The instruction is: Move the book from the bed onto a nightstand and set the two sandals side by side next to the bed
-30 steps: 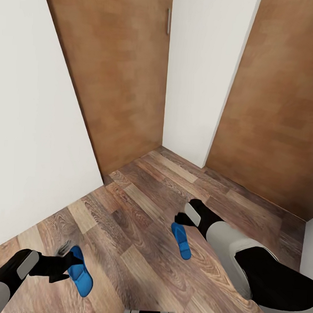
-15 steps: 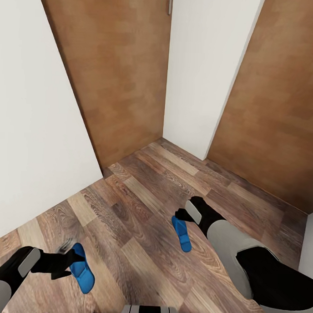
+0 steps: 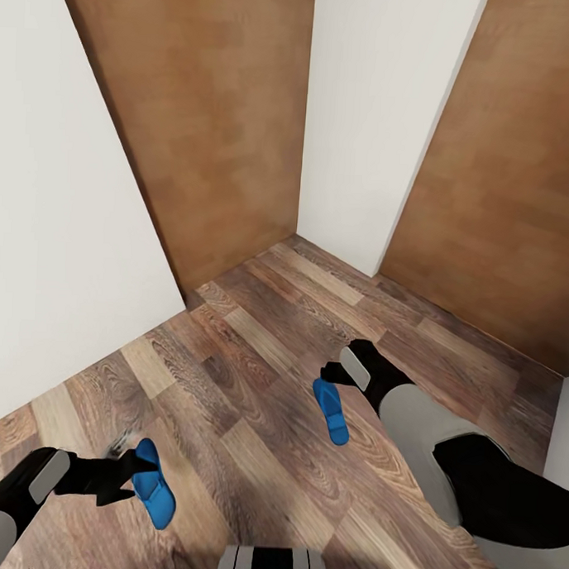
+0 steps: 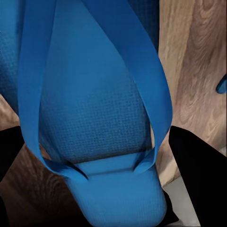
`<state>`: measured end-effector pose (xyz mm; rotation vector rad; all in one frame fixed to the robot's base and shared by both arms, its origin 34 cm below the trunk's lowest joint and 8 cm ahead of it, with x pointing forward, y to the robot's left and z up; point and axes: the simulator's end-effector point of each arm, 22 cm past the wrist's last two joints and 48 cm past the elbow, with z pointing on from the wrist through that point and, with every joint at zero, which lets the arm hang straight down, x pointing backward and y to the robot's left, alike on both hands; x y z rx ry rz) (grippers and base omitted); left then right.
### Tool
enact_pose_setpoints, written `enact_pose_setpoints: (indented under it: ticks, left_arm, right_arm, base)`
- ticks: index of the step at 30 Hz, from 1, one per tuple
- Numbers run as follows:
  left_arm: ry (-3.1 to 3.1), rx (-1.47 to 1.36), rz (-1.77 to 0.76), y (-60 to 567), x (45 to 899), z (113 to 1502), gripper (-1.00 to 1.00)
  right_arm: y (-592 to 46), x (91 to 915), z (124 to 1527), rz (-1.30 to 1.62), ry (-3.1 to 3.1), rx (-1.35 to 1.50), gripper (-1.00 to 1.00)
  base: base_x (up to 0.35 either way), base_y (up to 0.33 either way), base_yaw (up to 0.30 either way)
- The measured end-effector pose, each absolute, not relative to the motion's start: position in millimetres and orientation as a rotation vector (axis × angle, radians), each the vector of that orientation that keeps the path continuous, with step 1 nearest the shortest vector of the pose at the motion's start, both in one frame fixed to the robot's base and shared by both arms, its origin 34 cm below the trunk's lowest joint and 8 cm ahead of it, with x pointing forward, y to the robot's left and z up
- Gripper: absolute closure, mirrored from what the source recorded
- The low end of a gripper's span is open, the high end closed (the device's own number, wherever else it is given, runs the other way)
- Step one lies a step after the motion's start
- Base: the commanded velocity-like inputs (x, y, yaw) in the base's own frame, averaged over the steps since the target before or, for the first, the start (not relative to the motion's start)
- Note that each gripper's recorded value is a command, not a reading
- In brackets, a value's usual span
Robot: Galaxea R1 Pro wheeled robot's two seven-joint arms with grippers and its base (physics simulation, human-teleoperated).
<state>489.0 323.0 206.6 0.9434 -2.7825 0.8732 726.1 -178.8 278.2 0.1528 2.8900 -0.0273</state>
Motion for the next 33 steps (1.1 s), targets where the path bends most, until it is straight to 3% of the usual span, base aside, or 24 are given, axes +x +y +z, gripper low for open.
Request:
enact_pose_setpoints:
  ticks: [12,23,33]
  left_arm:
    - [-2.755,0.966,0.908,326,482,202,1.00]
    - [-2.710,1.046,1.243,342,498,241,1.00]
    - [-2.670,1.052,1.397,335,507,258,1.00]
  right_arm:
    - [-170,755,302,-0.002,2.865,0.109,-1.00]
    - [-163,765,314,0.046,2.855,0.099,-1.00]
    - [-155,763,316,0.109,2.873,0.082,-1.00]
  base:
    - [0.000,0.000,0.000]
    - [0.000,0.000,0.000]
    - [0.000,0.000,0.000]
